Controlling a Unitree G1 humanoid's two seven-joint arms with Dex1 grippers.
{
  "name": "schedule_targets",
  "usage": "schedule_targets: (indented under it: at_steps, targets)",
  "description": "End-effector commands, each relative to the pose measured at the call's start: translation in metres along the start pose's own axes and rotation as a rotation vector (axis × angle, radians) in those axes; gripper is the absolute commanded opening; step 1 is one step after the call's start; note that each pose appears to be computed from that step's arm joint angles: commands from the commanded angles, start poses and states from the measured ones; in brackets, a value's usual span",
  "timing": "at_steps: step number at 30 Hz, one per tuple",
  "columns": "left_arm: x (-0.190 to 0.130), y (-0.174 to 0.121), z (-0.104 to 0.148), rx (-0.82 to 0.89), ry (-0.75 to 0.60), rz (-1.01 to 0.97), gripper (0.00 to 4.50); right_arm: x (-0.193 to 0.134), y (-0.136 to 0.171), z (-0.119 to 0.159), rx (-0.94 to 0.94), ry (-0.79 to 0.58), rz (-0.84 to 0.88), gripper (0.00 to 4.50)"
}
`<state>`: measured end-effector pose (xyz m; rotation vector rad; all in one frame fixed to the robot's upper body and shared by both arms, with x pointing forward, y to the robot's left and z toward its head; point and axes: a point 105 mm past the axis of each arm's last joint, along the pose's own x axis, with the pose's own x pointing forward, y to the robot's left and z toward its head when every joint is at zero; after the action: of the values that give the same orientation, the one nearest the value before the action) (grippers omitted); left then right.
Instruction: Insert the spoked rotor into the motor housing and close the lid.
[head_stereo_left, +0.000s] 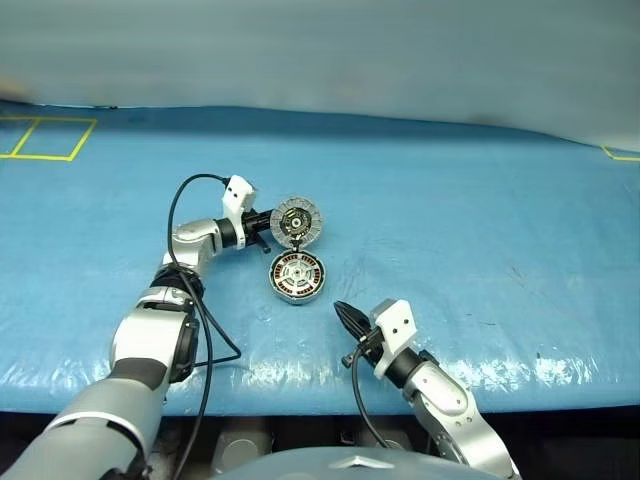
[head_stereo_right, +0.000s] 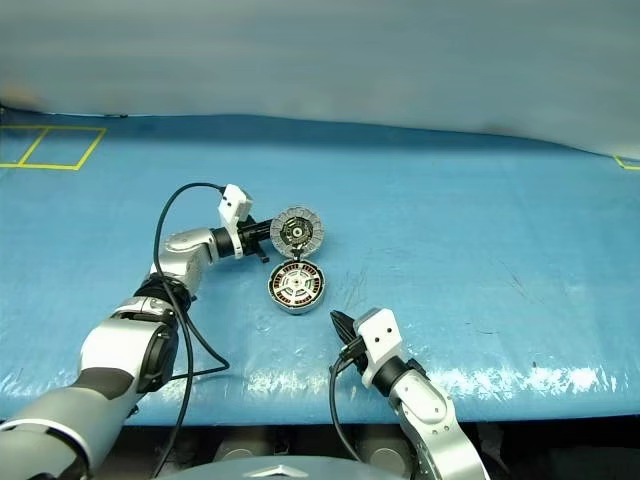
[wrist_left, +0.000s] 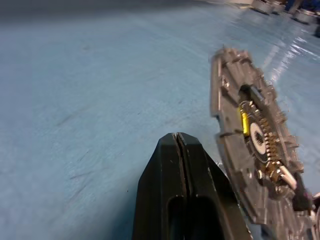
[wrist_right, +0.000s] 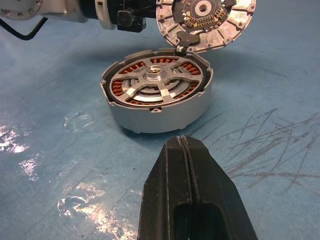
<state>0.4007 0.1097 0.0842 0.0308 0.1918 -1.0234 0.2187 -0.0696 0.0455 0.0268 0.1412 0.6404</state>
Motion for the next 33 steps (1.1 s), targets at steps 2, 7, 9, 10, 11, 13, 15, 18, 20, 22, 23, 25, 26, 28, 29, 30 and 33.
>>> schedule_targets:
  at_steps: [2, 7, 9, 10, 11, 13, 15, 18, 20, 22, 23, 25, 26, 28, 29, 30, 33]
  targets:
    - [0.007, -0.01, 0.008, 0.07, 0.008, -0.092, 0.03, -0.001, 0.002, 0.008, 0.022, -0.033, 0.003, 0.0]
    - [0.012, -0.022, 0.007, 0.063, 0.028, -0.187, 0.03, 0.0, 0.001, 0.006, 0.032, -0.018, -0.007, 0.0]
    - [0.012, -0.027, 0.005, 0.054, 0.041, -0.231, 0.03, 0.0, 0.0, 0.006, 0.033, -0.016, -0.012, 0.0]
    - [0.011, -0.028, 0.006, 0.053, 0.042, -0.247, 0.03, 0.0, -0.001, 0.006, 0.036, -0.016, -0.016, 0.0]
    - [0.01, -0.029, 0.006, 0.06, 0.043, -0.263, 0.03, -0.001, -0.002, 0.005, 0.038, -0.014, -0.021, 0.0]
    - [0.009, -0.03, 0.008, 0.069, 0.039, -0.278, 0.03, -0.002, -0.003, 0.005, 0.04, -0.01, -0.03, 0.0]
    - [0.008, -0.027, 0.008, 0.069, 0.047, -0.259, 0.03, -0.002, -0.004, 0.004, 0.048, -0.006, -0.031, 0.0]
    - [0.006, -0.015, -0.001, 0.089, 0.115, -0.16, 0.03, -0.001, -0.003, 0.004, 0.055, -0.001, -0.028, 0.0]
    - [0.005, -0.009, -0.006, 0.075, 0.152, -0.106, 0.03, 0.0, -0.004, 0.004, 0.059, 0.004, -0.027, 0.0]
    - [0.003, -0.002, -0.009, 0.039, 0.16, -0.051, 0.03, 0.001, -0.007, 0.005, 0.049, 0.007, -0.039, 0.0]
    - [0.002, 0.001, -0.009, 0.023, 0.148, -0.02, 0.03, 0.001, -0.01, 0.005, 0.04, 0.009, -0.052, 0.0]
    - [-0.001, 0.009, -0.005, -0.013, 0.072, 0.053, 0.03, 0.002, -0.019, 0.008, 0.029, 0.006, -0.085, 0.0]
    - [-0.004, 0.011, -0.004, -0.032, 0.032, 0.083, 0.03, 0.003, -0.024, 0.01, 0.019, 0.003, -0.105, 0.0]
    - [-0.013, 0.012, -0.011, -0.023, -0.022, 0.131, 0.03, 0.006, -0.041, 0.015, -0.004, 0.013, -0.176, 0.0]
    - [-0.018, 0.01, -0.014, -0.004, -0.05, 0.144, 0.03, 0.009, -0.052, 0.016, -0.021, 0.028, -0.219, 0.0]
    - [-0.024, 0.007, -0.018, 0.006, -0.076, 0.166, 0.03, 0.012, -0.062, 0.019, -0.037, 0.038, -0.252, 0.0]
    - [-0.04, -0.01, -0.026, 0.063, -0.143, 0.227, 0.03, 0.026, -0.082, 0.033, -0.049, 0.037, -0.292, 0.0]
